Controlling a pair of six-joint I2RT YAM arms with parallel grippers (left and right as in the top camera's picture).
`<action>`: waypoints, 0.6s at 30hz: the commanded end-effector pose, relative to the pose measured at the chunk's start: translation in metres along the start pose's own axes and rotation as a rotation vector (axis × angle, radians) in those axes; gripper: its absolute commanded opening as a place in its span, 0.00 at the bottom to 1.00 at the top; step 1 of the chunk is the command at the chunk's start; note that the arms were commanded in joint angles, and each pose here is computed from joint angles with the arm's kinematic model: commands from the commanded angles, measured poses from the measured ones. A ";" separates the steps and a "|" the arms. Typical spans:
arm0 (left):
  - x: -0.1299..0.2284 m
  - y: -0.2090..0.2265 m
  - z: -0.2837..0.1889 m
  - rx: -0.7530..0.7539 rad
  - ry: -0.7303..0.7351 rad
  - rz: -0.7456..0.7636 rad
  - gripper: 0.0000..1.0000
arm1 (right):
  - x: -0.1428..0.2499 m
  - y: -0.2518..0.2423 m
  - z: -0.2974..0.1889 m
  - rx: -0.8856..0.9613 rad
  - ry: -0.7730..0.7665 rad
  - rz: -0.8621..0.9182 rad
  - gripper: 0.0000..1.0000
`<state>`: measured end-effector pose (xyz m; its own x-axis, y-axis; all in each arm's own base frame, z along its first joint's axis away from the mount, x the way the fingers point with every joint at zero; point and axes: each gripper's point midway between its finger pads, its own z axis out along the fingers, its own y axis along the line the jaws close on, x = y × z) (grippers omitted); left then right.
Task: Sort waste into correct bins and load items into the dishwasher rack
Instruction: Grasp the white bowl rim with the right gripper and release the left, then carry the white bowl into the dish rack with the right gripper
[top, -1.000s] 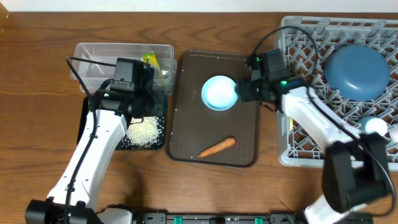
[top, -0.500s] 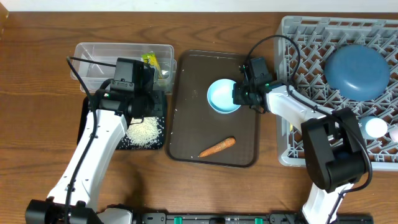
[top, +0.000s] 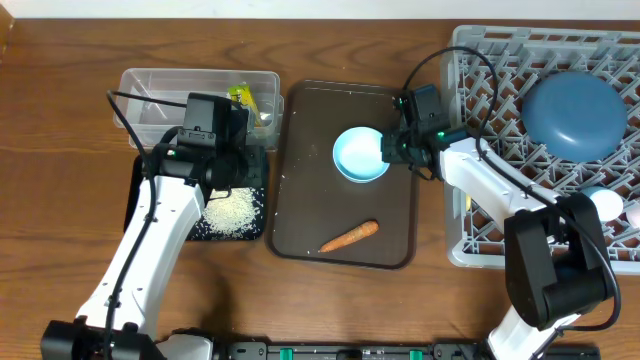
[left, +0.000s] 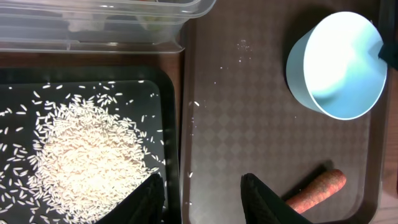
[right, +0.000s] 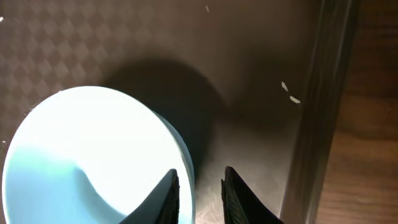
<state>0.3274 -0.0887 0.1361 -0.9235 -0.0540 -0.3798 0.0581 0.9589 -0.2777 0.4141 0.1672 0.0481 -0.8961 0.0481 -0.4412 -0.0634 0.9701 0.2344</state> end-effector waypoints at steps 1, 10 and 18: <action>-0.006 0.000 -0.006 -0.003 -0.024 0.000 0.43 | -0.001 0.004 0.000 0.006 -0.005 -0.026 0.22; -0.006 0.000 -0.006 -0.003 -0.023 0.000 0.43 | 0.013 0.000 0.015 0.022 0.045 -0.016 0.22; -0.006 0.000 -0.006 -0.003 -0.023 0.000 0.43 | 0.014 -0.001 0.021 0.026 0.046 -0.012 0.01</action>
<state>0.3275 -0.0887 0.1362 -0.9234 -0.0540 -0.3800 0.0583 0.9588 -0.2781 0.4079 0.1688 0.0225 -0.9202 0.0313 -0.3902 -0.0579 0.9749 0.2148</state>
